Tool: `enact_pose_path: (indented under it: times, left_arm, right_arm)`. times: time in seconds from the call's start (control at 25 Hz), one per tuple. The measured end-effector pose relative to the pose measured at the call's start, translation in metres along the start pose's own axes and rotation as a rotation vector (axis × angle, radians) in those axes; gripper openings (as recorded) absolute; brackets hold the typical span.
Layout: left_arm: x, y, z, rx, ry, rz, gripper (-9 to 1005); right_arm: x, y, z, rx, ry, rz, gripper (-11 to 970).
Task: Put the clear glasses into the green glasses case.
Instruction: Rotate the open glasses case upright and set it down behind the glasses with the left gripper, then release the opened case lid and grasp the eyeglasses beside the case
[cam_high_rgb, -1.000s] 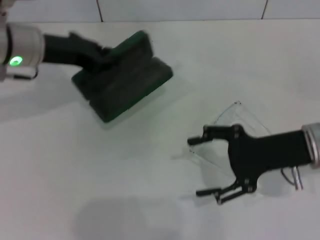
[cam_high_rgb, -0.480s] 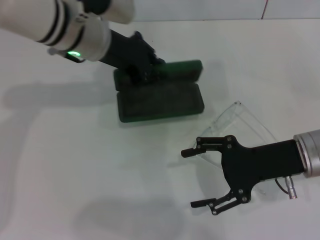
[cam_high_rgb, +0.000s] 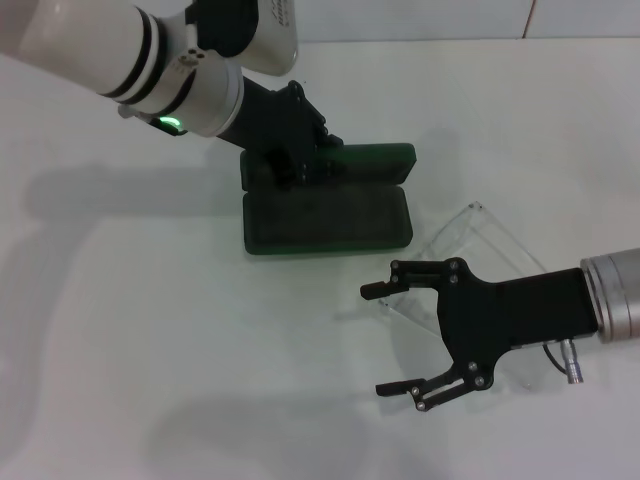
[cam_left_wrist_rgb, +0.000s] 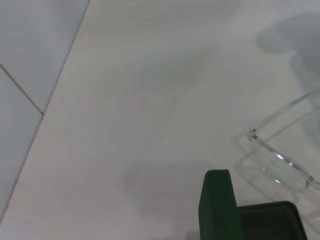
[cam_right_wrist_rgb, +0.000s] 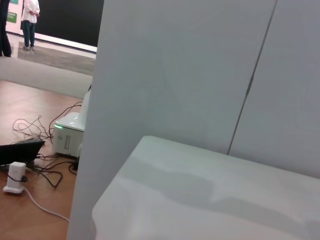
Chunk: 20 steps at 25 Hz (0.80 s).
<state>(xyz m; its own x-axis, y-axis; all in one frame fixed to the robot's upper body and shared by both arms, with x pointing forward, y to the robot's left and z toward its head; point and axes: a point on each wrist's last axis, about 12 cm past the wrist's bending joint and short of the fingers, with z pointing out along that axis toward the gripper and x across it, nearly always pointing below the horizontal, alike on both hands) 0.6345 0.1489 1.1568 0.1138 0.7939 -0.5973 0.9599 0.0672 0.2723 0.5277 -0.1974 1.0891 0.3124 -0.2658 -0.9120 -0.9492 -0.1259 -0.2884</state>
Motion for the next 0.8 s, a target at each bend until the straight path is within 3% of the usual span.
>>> enact_pose_path:
  times: [0.36,0.68,0.8]
  left_arm:
    - [-0.004,-0.001,0.001,0.017,-0.002,-0.011,209]
    - [-0.009,-0.005,0.000,0.029,0.014,-0.052,351]
    - [-0.007,-0.010,-0.008,0.013,-0.042,-0.070,496]
  right_arm:
    - [-0.003,-0.007,0.003,-0.035,0.021,-0.009,816]
    - [-0.004,-0.009,0.004,-0.053,0.029,-0.001,812]
    - [-0.007,-0.011,0.003,-0.051,0.026,-0.011,810]
